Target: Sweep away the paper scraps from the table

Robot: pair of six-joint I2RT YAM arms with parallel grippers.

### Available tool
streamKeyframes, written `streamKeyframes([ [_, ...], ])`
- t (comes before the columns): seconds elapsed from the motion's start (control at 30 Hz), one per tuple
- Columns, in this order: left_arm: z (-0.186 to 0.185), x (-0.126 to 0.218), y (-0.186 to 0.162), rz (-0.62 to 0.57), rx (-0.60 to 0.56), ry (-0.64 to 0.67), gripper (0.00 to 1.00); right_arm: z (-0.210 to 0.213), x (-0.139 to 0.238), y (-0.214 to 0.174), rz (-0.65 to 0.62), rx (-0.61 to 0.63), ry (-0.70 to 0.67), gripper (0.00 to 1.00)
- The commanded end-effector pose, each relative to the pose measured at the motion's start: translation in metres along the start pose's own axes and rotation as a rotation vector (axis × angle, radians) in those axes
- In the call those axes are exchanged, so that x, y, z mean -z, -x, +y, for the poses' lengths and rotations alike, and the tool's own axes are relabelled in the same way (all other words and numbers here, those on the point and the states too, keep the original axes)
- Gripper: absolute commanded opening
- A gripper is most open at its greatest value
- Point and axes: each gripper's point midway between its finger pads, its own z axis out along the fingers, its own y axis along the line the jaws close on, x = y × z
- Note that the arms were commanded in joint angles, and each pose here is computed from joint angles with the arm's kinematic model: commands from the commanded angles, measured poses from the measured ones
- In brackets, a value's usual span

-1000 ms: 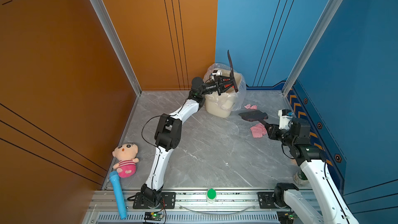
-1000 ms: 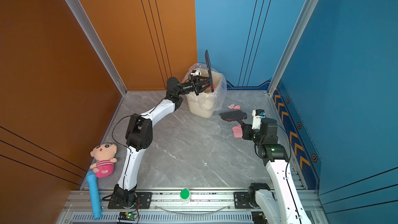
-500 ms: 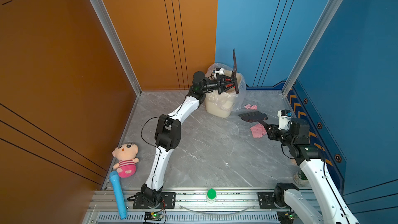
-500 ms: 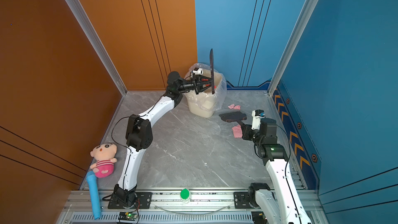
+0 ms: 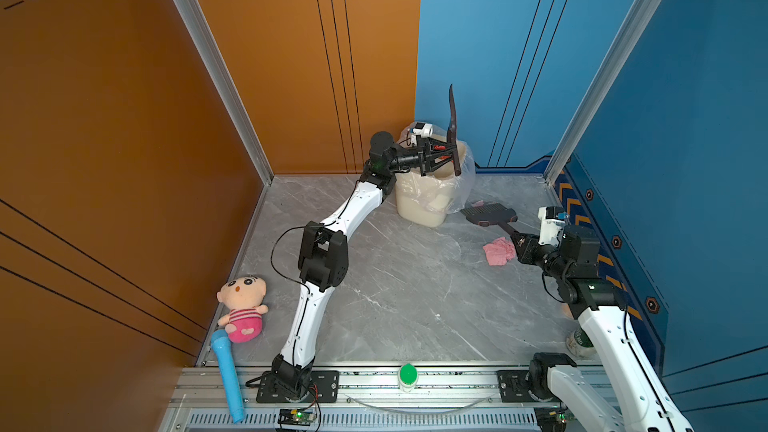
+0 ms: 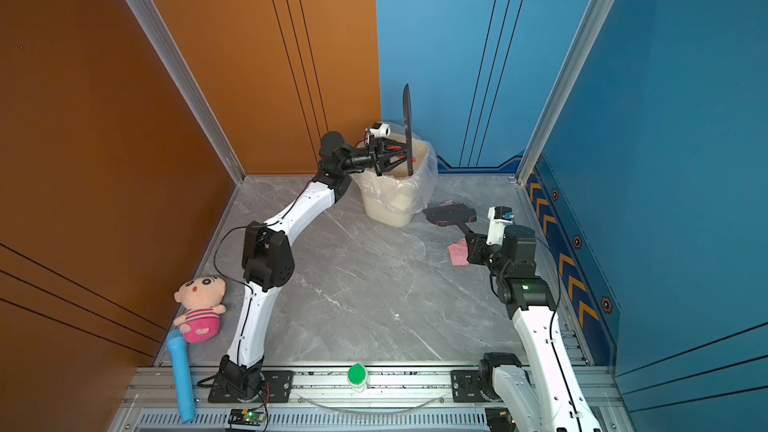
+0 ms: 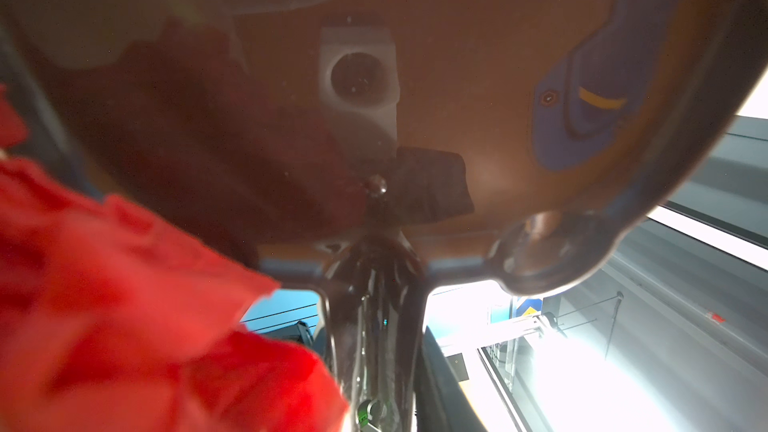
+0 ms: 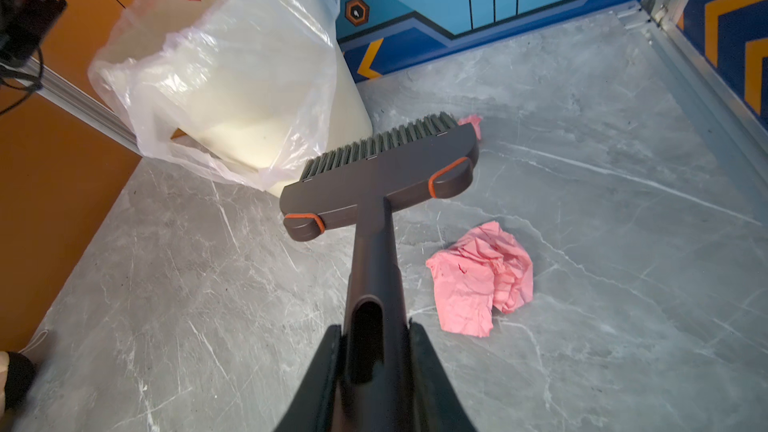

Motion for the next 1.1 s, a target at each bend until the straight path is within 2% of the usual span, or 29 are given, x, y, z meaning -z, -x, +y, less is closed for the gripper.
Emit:
streamKeyframes([
  [0.0, -0.016, 0.005, 0.002, 0.005, -0.072, -0.048, 0.00, 0.027, 0.020, 0.065, -0.213, 0.034, 0.075, 0.00],
  [0.2, -0.019, 0.006, 0.004, -0.008, -0.043, -0.115, 0.00, 0.035, 0.033, 0.113, -0.347, 0.026, 0.067, 0.00],
  [0.5, -0.020, 0.006, 0.003, -0.007, -0.041, -0.123, 0.00, 0.044, 0.035, 0.148, -0.435, -0.008, 0.096, 0.00],
  [0.67, -0.020, 0.007, 0.004, -0.011, -0.043, -0.127, 0.00, 0.057, 0.026, 0.152, -0.437, -0.034, 0.158, 0.00],
  [1.07, -0.018, 0.005, 0.003, -0.011, -0.037, -0.134, 0.00, 0.107, -0.011, 0.120, -0.301, 0.071, 0.225, 0.00],
])
